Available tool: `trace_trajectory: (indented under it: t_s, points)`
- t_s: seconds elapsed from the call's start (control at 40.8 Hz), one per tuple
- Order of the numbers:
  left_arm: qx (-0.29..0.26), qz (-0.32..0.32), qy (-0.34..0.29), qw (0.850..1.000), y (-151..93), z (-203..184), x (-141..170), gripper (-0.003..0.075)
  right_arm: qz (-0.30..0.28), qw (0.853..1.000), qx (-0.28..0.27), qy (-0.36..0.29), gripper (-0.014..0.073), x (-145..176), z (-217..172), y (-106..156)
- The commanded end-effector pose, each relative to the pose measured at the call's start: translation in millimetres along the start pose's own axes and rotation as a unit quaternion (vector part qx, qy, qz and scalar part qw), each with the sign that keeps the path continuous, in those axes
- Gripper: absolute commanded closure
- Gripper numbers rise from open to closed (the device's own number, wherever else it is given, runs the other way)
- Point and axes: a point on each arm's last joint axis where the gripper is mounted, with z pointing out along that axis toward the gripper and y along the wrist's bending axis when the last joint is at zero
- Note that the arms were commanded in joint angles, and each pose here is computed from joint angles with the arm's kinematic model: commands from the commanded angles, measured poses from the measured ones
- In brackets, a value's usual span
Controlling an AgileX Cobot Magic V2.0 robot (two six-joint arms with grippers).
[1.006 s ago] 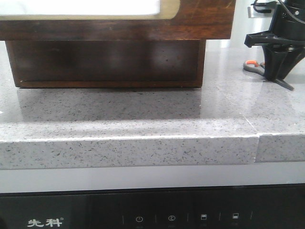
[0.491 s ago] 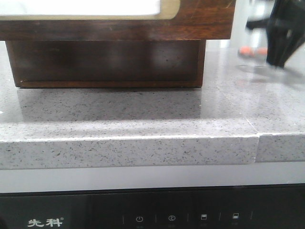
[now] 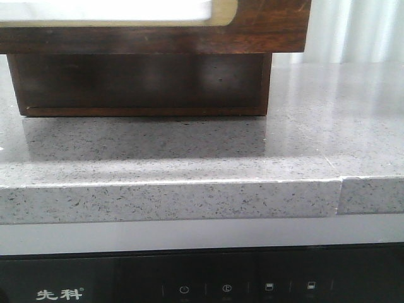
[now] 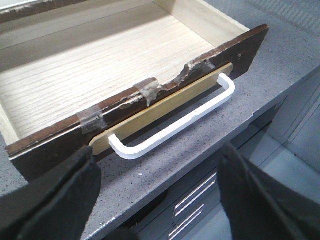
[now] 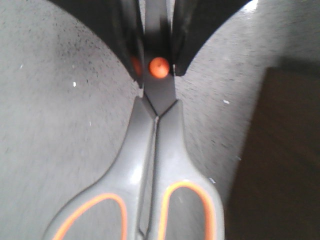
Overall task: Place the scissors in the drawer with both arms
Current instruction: 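Carry the scissors with the right gripper over the open drawer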
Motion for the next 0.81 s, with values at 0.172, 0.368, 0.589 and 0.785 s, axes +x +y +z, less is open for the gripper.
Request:
trace_trajectory:
  t_s: [0.172,0.368,0.589,0.785]
  points:
    - [0.005,-0.005,-0.047,0.999,-1.2,-4.4,-12.2,0.023,-0.068,0.982,-0.041,-0.171,0.0533,-2.2,-114.0,39.0]
    - [0.005,-0.005,-0.047,0.999,-1.2,-4.4,-12.2,0.023,-0.163,0.956,-0.105,-0.218,0.0537,4.7,-143.3,72.4]
    - [0.005,-0.005,-0.047,0.999,-1.2,-4.4,-12.2,0.023,-0.282,0.915,-0.175,-0.228,0.0537,7.3,-136.4,114.0]
    - [0.005,-0.005,-0.047,0.999,-1.2,-4.4,-12.2,0.023,-0.381,0.875,-0.201,-0.221,0.0537,6.8,-109.2,149.1]
